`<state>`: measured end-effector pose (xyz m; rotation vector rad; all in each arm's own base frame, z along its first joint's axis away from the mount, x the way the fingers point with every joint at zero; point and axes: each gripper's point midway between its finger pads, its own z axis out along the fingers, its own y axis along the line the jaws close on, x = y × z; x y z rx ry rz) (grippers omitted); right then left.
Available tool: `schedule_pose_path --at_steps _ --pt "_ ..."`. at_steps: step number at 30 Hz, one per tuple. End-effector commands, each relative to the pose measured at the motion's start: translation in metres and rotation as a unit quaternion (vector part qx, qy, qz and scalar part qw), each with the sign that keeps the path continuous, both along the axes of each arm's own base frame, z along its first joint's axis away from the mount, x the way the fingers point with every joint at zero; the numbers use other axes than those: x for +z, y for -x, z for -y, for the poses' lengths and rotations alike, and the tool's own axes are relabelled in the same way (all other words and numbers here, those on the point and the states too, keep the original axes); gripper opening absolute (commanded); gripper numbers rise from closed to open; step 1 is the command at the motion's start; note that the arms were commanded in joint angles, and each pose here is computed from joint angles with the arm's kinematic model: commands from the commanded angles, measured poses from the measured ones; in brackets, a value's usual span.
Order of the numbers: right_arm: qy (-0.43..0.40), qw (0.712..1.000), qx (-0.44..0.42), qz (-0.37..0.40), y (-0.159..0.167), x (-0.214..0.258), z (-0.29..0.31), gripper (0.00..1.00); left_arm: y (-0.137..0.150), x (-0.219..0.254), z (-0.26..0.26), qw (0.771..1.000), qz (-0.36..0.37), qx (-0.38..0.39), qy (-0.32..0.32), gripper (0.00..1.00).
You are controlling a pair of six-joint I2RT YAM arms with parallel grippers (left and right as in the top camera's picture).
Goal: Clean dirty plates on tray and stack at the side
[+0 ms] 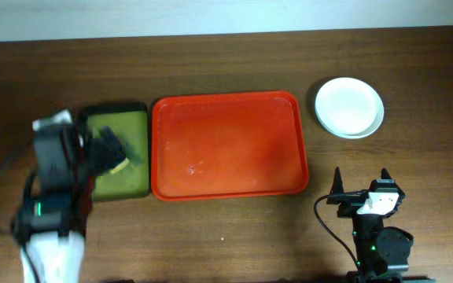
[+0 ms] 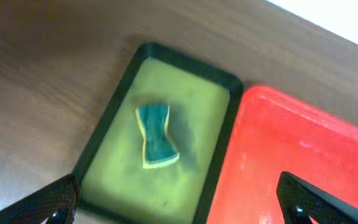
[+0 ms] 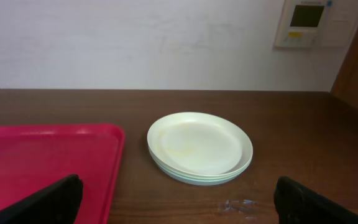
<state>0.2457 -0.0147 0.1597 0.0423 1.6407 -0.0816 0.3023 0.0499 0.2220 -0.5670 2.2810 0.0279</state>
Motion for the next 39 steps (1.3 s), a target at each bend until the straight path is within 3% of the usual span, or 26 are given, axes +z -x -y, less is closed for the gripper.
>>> schedule_pose_path --at_steps 1,5,8,14,16,19,24,28,39 --pt "0.000 1.000 -0.012 -0.001 0.001 -0.002 0.005 0.99 0.045 -0.008 0.018 0.994 0.094 -0.055 -0.012 0.99" --pt "0.000 1.000 -0.012 -0.001 0.001 -0.002 0.005 0.99 0.074 -0.019 0.028 0.976 0.167 -0.117 -0.077 0.99" --pt "0.000 1.000 -0.012 -0.001 0.001 -0.002 0.005 0.99 0.078 -0.016 0.038 0.965 0.213 -0.138 -0.074 0.99" --pt "0.000 1.000 -0.012 -0.001 0.000 -0.003 0.005 0.99 0.075 -0.034 0.042 0.940 0.283 -0.156 -0.108 0.99" --pt "0.000 1.000 -0.012 -0.001 0.000 -0.003 0.005 0.99 0.065 -0.026 0.049 0.913 0.350 -0.172 -0.115 0.99" --pt "0.000 1.000 -0.012 -0.001 0.000 -0.003 0.005 0.99 0.061 -0.024 0.051 0.900 0.381 -0.173 -0.122 0.99" --pt "0.000 1.000 -0.012 -0.001 0.000 -0.003 0.005 0.99 0.057 -0.060 0.054 0.915 0.343 -0.182 -0.110 0.99" --pt "0.000 1.000 -0.012 -0.001 0.000 -0.003 0.005 0.99 0.057 -0.066 0.037 0.927 0.324 -0.135 -0.130 0.99" --pt "0.000 1.000 -0.012 -0.001 0.000 -0.003 0.005 0.99 0.057 -0.067 0.037 0.920 0.314 -0.156 -0.172 0.99"
